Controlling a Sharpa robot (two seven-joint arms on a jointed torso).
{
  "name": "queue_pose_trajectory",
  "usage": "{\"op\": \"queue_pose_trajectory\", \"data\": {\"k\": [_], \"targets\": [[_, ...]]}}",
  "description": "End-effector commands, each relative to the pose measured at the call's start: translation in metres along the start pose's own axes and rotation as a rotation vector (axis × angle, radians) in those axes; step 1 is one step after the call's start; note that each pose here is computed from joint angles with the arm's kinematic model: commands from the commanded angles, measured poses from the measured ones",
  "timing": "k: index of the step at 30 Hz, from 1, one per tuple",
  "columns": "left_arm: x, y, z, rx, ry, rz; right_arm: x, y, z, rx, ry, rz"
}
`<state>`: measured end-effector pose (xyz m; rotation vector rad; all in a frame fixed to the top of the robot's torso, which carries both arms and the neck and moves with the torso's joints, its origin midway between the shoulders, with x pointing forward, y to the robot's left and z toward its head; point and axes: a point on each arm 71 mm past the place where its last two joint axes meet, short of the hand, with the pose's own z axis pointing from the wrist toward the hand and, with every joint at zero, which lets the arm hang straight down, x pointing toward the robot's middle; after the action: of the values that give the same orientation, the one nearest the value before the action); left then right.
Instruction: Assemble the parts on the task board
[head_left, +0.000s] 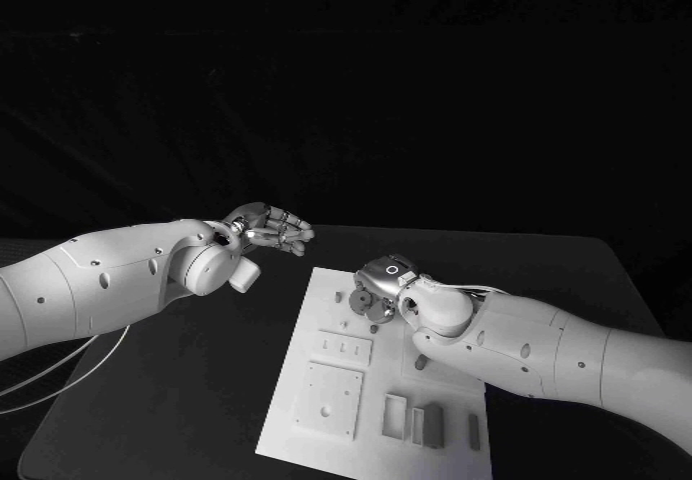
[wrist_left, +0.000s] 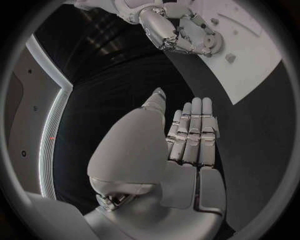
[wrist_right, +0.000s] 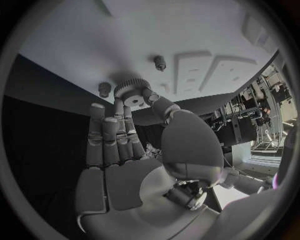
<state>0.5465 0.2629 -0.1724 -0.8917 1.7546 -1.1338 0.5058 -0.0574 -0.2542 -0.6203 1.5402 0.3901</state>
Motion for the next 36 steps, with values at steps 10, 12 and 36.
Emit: {"op": "queue_pose_trajectory", "data": {"k": [10, 12, 36], "targets": [[0.0009, -0.0014, 0.0001, 0.008, 0.010, 0.002, 0.0041, 0.0015, -0.0049, -0.010, -0.034, -0.059], [0.0007, -0.0014, 0.0001, 0.008, 0.010, 0.003, 0.0039, 0.0013, -0.0055, -0.011, -0.041, -0.060], [0.0008, -0.0014, 0.0006, 0.007, 0.010, 0.004, 0.0024, 0.0026, -0.0058, -0.006, -0.065, -0.064]]}}
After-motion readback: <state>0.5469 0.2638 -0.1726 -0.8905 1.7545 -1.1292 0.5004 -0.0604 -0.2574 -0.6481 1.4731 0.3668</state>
